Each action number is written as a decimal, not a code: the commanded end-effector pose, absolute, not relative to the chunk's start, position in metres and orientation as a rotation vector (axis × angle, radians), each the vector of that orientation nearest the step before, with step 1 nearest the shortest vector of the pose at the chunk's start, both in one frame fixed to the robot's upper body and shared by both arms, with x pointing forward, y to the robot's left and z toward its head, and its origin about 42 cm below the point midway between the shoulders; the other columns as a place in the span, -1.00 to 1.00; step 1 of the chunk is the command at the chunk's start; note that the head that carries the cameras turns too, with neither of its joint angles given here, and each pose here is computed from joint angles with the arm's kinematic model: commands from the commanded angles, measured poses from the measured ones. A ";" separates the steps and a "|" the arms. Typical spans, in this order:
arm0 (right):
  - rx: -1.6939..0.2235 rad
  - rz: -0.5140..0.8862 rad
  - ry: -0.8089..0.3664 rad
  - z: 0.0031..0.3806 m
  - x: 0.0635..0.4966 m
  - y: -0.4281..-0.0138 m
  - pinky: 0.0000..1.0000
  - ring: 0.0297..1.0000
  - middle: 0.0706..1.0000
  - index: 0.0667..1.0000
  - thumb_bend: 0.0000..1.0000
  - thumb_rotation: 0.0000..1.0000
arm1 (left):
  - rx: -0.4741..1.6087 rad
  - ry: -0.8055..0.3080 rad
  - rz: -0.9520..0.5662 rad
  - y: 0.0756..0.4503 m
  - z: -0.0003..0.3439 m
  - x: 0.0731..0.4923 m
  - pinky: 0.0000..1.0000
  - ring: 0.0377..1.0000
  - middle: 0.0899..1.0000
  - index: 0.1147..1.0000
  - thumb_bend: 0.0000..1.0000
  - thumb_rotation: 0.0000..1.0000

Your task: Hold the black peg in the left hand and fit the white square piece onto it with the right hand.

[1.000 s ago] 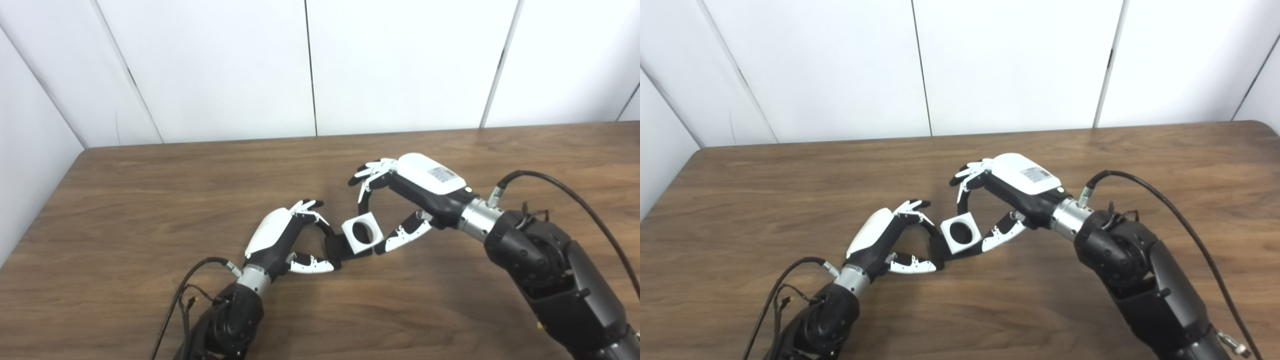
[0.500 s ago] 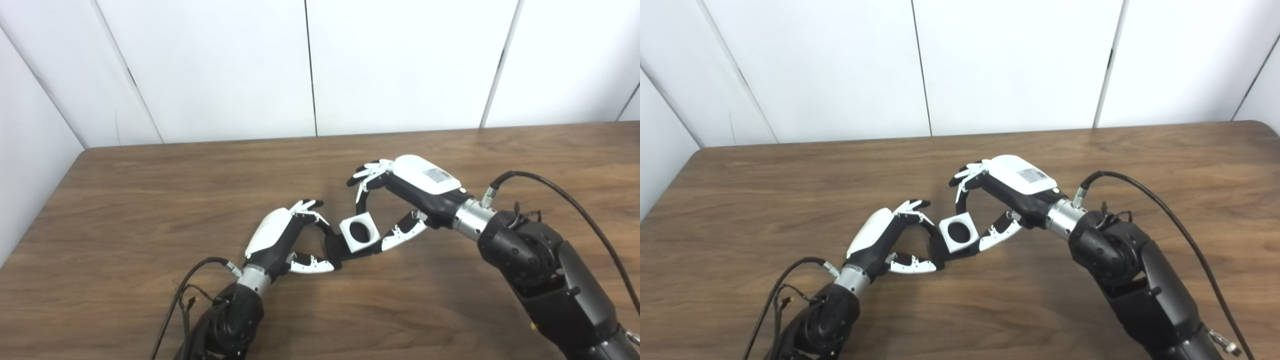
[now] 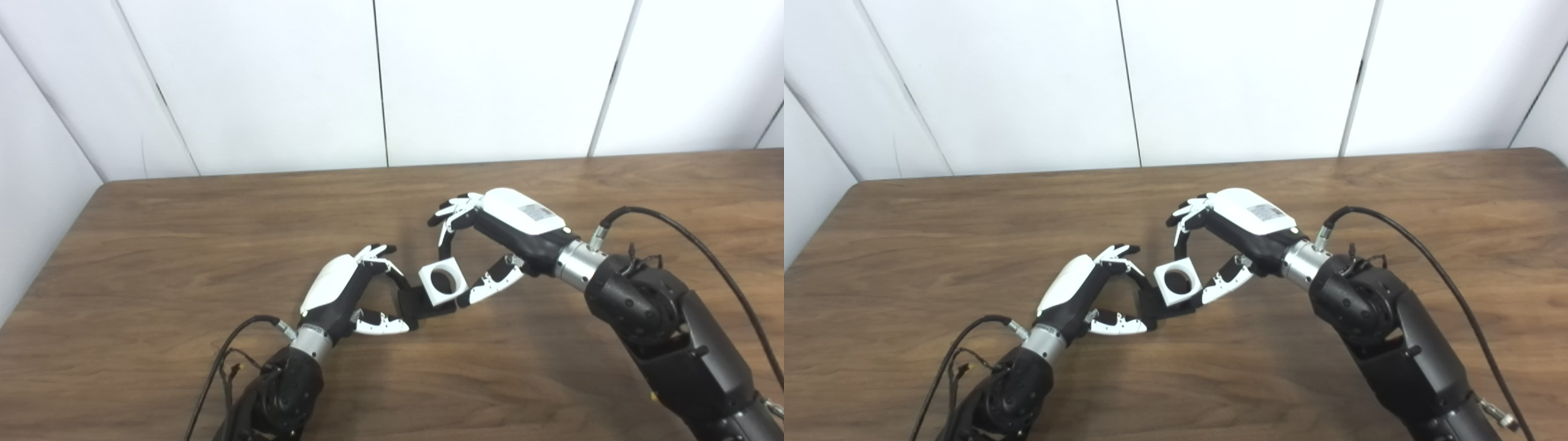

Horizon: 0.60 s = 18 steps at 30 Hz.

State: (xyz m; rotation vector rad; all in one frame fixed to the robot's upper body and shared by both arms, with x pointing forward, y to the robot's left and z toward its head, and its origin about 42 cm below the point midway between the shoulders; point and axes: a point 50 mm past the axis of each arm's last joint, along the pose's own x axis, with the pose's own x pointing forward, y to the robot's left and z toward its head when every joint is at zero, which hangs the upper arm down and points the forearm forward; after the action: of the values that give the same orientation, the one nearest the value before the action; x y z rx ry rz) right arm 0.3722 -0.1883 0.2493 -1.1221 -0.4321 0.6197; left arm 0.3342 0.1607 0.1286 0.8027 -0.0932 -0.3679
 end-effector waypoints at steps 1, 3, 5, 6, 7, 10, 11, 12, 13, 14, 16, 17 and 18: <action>-1.134 0.569 -0.508 0.275 0.380 -0.189 0.89 0.78 0.61 -0.11 0.04 -0.71 | 0.846 -0.023 -0.400 0.163 0.115 0.331 0.86 0.94 0.83 -0.15 0.04 -0.84; -1.125 0.572 -0.505 0.273 0.381 -0.188 0.88 0.78 0.60 -0.11 0.04 -0.71 | 0.847 -0.024 -0.402 0.162 0.115 0.331 0.86 0.94 0.83 -0.15 0.04 -0.84; -1.116 0.576 -0.502 0.269 0.381 -0.187 0.85 0.78 0.60 -0.11 0.04 -0.71 | 0.847 -0.029 -0.400 0.161 0.116 0.331 0.85 0.94 0.83 -0.15 0.04 -0.83; -1.113 0.578 -0.499 0.267 0.382 -0.187 0.85 0.78 0.60 -0.11 0.04 -0.71 | 0.847 -0.029 -0.400 0.161 0.116 0.331 0.85 0.94 0.83 -0.15 0.04 -0.83; -1.111 0.578 -0.497 0.266 0.382 -0.187 0.84 0.78 0.60 -0.11 0.04 -0.71 | 0.847 -0.026 -0.399 0.161 0.116 0.331 0.86 0.94 0.83 -0.15 0.04 -0.83; -1.105 0.579 -0.489 0.261 0.383 -0.186 0.80 0.76 0.59 -0.11 0.04 -0.71 | 0.848 -0.022 -0.401 0.161 0.117 0.331 0.88 0.95 0.84 -0.15 0.04 -0.84; -1.104 0.579 -0.488 0.260 0.384 -0.186 0.79 0.76 0.59 -0.11 0.04 -0.71 | 0.848 -0.022 -0.402 0.161 0.117 0.331 0.88 0.95 0.84 -0.15 0.04 -0.84; -1.103 0.580 -0.486 0.259 0.384 -0.185 0.79 0.75 0.59 -0.11 0.04 -0.71 | 0.848 -0.023 -0.402 0.160 0.117 0.331 0.88 0.95 0.84 -0.15 0.04 -0.84; -1.102 0.580 -0.485 0.258 0.385 -0.185 0.78 0.75 0.59 -0.11 0.04 -0.71 | 0.847 -0.024 -0.402 0.160 0.117 0.331 0.88 0.95 0.84 -0.15 0.04 -0.84; -1.102 0.580 -0.484 0.257 0.385 -0.184 0.78 0.74 0.59 -0.11 0.04 -0.71 | 0.847 -0.025 -0.403 0.160 0.117 0.331 0.87 0.95 0.84 -0.15 0.04 -0.84; -1.094 0.581 -0.481 0.253 0.385 -0.181 0.81 0.73 0.58 -0.11 0.05 -0.71 | 0.846 -0.025 -0.401 0.159 0.117 0.330 0.86 0.95 0.84 -0.15 0.04 -0.83; -1.091 0.581 -0.481 0.251 0.385 -0.180 0.81 0.73 0.58 -0.11 0.05 -0.71 | 0.846 -0.025 -0.401 0.159 0.116 0.330 0.86 0.95 0.84 -0.15 0.04 -0.83; -1.086 0.581 -0.478 0.250 0.385 -0.178 0.82 0.73 0.58 -0.11 0.05 -0.71 | 0.845 -0.027 -0.399 0.158 0.116 0.330 0.86 0.94 0.83 -0.15 0.04 -0.83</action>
State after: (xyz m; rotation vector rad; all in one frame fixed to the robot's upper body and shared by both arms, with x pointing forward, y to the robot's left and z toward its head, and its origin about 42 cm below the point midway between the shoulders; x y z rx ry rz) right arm 0.3807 -0.1852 0.2316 -1.0930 -0.3837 0.6101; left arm 0.3340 0.1602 0.1291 0.8023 -0.0937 -0.3685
